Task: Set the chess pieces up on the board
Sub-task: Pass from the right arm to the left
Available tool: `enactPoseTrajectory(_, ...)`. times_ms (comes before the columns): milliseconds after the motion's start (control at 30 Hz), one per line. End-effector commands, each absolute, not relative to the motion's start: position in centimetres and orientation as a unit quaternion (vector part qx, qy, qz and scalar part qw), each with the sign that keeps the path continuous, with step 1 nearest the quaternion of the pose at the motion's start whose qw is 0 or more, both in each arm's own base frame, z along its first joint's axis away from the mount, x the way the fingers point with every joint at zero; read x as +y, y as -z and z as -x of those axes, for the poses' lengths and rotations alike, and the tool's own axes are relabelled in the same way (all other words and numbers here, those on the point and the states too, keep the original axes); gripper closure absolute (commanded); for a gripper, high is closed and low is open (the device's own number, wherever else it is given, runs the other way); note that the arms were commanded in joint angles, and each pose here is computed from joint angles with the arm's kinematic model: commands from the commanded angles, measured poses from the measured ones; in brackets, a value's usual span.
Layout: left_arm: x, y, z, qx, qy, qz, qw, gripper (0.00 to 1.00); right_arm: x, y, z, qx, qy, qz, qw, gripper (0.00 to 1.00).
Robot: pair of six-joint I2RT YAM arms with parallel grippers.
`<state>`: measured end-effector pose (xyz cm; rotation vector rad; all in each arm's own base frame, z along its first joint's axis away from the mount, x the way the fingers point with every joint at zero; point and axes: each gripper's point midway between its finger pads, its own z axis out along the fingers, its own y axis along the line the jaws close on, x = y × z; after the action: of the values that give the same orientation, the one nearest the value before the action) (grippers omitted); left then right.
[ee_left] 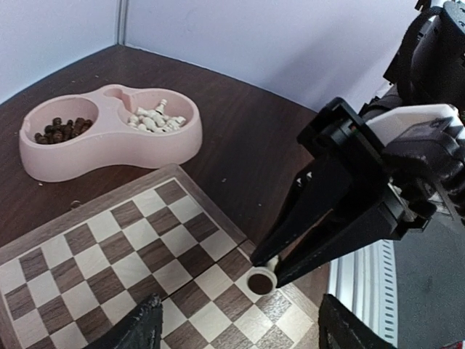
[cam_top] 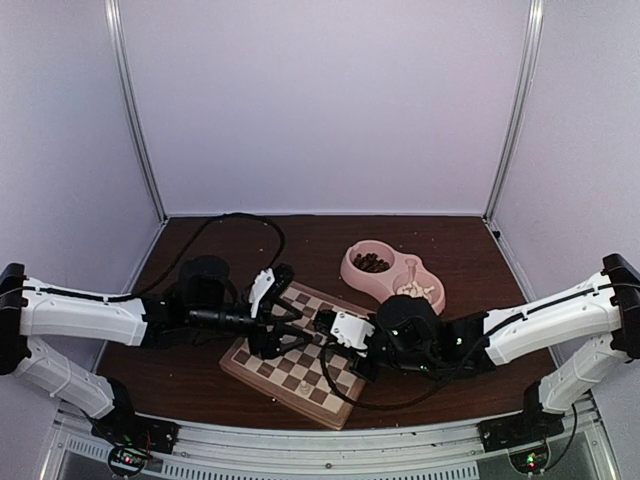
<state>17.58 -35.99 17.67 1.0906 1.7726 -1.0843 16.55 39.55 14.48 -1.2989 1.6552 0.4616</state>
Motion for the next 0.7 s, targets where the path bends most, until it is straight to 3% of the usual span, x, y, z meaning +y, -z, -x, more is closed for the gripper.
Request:
enactPoseTrajectory(0, -37.8, -19.7, -16.0, 0.664, 0.486, -0.446, 0.353, 0.26, 39.3, -15.0, -16.5, 0.670, -0.191, 0.531, 0.482, 0.96)
enactPoseTrajectory(333, -38.8, -19.1, -15.7, 0.672, 0.504, -0.444, 0.313, 0.29, 39.5, -15.2, -15.9, 0.664, -0.203, 0.537, 0.480, 0.95)
enactPoseTrajectory(667, -39.6, -18.3, -15.9, 0.685, 0.510, -0.435, 0.284, 0.40, 39.3, -15.6, -15.5, 0.657, -0.212, 0.537, 0.485, 0.94)
